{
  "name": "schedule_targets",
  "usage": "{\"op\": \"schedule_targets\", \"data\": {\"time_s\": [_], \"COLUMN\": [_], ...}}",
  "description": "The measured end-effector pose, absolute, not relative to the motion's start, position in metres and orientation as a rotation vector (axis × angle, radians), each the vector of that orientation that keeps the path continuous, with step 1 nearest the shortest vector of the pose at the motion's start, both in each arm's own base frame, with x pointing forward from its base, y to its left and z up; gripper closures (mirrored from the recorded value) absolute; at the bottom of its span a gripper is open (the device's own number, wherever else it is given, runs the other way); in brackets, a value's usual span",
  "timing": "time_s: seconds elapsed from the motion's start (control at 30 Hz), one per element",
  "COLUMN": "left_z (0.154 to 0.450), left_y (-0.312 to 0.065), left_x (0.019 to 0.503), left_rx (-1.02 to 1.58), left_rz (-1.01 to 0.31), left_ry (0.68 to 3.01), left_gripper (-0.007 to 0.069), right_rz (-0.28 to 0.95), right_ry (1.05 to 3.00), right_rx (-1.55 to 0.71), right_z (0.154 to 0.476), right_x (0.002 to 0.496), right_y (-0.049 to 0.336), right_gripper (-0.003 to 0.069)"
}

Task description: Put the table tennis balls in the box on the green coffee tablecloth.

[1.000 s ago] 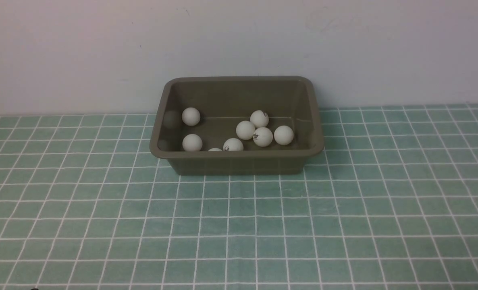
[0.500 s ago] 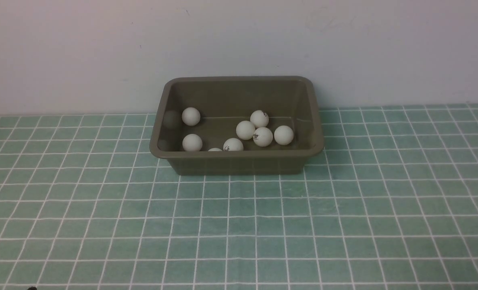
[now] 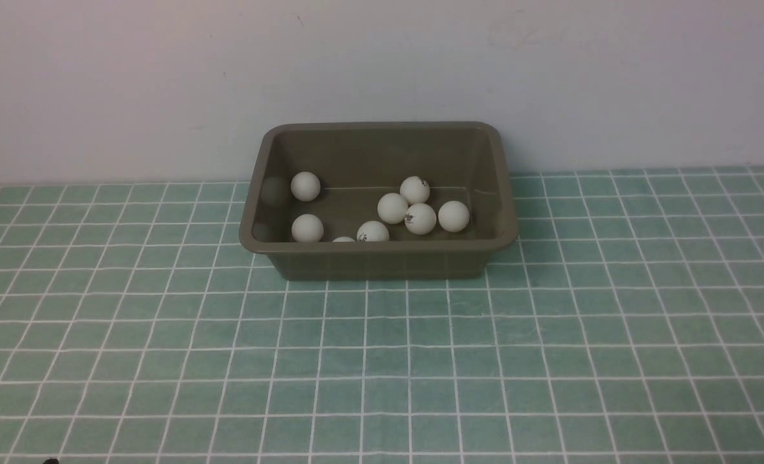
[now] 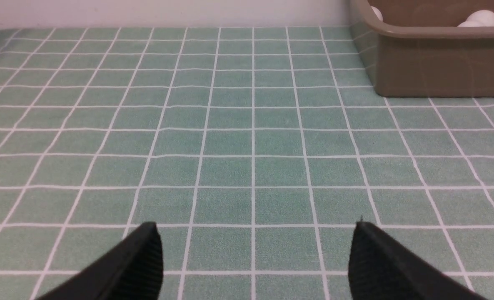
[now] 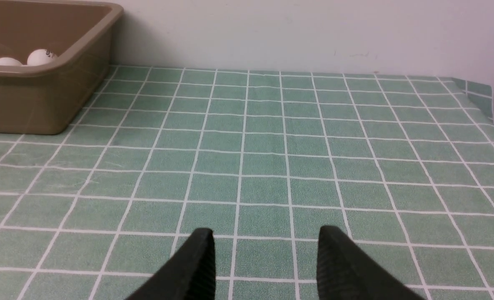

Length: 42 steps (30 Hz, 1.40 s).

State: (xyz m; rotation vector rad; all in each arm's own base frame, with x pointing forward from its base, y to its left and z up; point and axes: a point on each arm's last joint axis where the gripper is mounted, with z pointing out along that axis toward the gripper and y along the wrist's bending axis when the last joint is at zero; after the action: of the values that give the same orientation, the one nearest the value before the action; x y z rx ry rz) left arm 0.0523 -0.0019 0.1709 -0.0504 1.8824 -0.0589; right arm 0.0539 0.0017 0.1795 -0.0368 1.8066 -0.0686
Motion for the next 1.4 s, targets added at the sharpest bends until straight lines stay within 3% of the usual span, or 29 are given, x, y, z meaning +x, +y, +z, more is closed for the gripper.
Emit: {"op": "schedule_targets", "data": {"time_s": [0.47,1.4], "left_z": [0.1709,0.1709], "left_y": [-0.0019,-0.0019], "left_x": [0.0523,0.0523], "left_rx": [-0.05,-0.051], "left_rz": [-0.059,-0.059], "left_ry": [1.882,1.882], "left_gripper": [0.0083,0.0083], "right_rz": [-0.129,-0.131], "right_ry": [1.799,1.798], "right_rx": [-0.091,-0.092], "right_z": [0.1797,0.1797], "right_x": [0.0541,0.0541], "right_y": [0.0005,0.0005], "right_gripper": [0.0342,0.0342]}}
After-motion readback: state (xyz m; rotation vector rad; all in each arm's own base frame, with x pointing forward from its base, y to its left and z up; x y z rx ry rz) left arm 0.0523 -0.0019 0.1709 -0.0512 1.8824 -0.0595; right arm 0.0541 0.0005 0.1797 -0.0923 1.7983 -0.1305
